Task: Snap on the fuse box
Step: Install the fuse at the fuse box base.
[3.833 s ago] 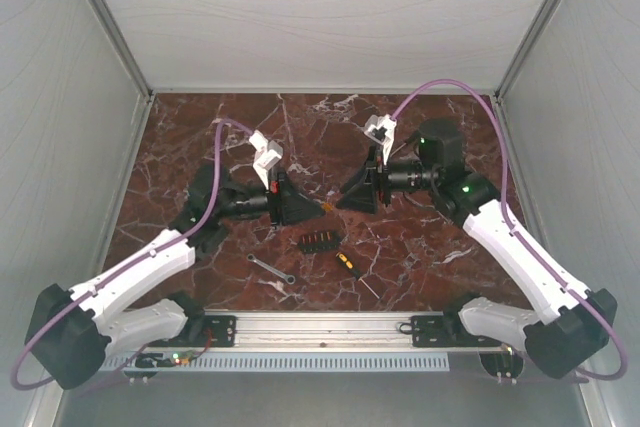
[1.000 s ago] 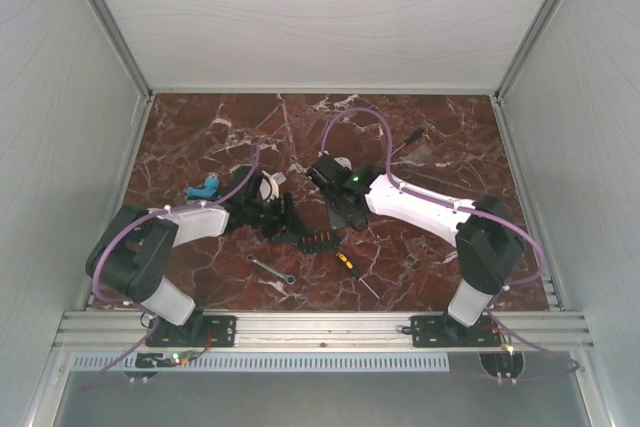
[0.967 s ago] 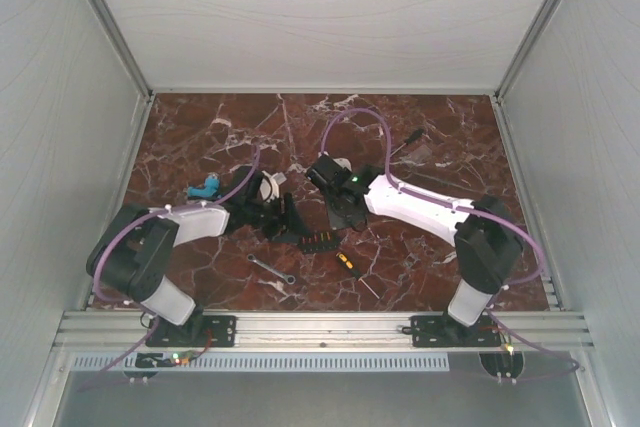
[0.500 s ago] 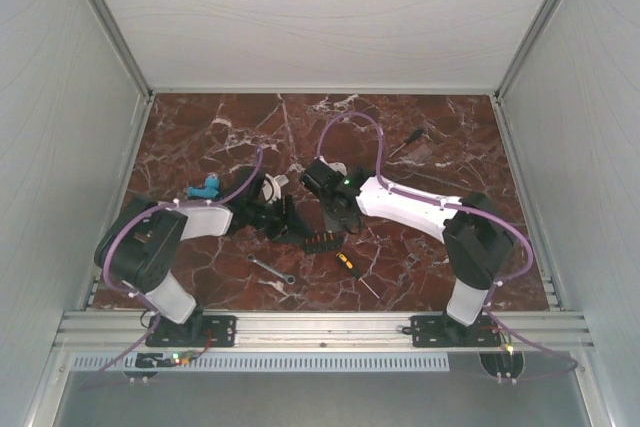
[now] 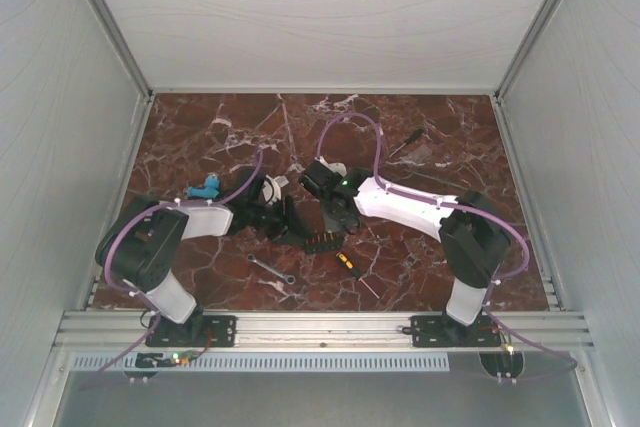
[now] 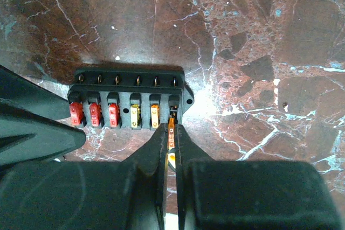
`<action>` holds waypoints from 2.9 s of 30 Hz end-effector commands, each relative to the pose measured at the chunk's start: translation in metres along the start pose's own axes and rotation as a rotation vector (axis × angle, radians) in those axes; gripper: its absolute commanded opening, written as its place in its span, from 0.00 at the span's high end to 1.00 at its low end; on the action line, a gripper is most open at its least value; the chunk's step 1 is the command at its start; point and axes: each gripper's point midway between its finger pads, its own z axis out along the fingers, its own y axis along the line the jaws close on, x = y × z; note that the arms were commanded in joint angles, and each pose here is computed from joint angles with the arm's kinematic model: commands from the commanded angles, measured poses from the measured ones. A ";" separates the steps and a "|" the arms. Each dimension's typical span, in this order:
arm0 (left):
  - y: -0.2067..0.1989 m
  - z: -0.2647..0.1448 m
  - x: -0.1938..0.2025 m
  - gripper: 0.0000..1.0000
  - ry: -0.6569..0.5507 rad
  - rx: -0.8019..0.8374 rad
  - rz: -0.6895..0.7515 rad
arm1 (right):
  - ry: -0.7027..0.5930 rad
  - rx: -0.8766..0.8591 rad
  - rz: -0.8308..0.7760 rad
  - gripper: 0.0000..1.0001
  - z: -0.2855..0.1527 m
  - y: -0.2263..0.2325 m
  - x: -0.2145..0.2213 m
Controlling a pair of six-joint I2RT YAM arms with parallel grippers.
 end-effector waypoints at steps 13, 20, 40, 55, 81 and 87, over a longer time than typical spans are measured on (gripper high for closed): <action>-0.003 0.001 -0.004 0.59 -0.001 0.016 0.003 | -0.016 0.030 0.015 1.00 0.014 0.001 -0.001; -0.002 0.001 -0.004 0.59 -0.001 0.015 0.001 | -0.009 0.039 0.018 1.00 0.017 0.001 0.001; -0.001 0.001 -0.003 0.59 0.001 0.013 -0.003 | 0.003 0.080 0.069 1.00 0.021 -0.005 0.006; 0.002 0.003 -0.003 0.59 0.007 0.002 -0.009 | 0.043 0.086 0.029 1.00 0.031 -0.006 0.016; 0.003 0.003 -0.003 0.60 0.011 -0.006 -0.012 | 0.218 0.166 -0.002 1.00 0.062 -0.029 0.066; 0.004 0.003 -0.002 0.60 0.012 -0.008 -0.012 | 0.254 0.197 0.006 1.00 0.068 -0.043 0.077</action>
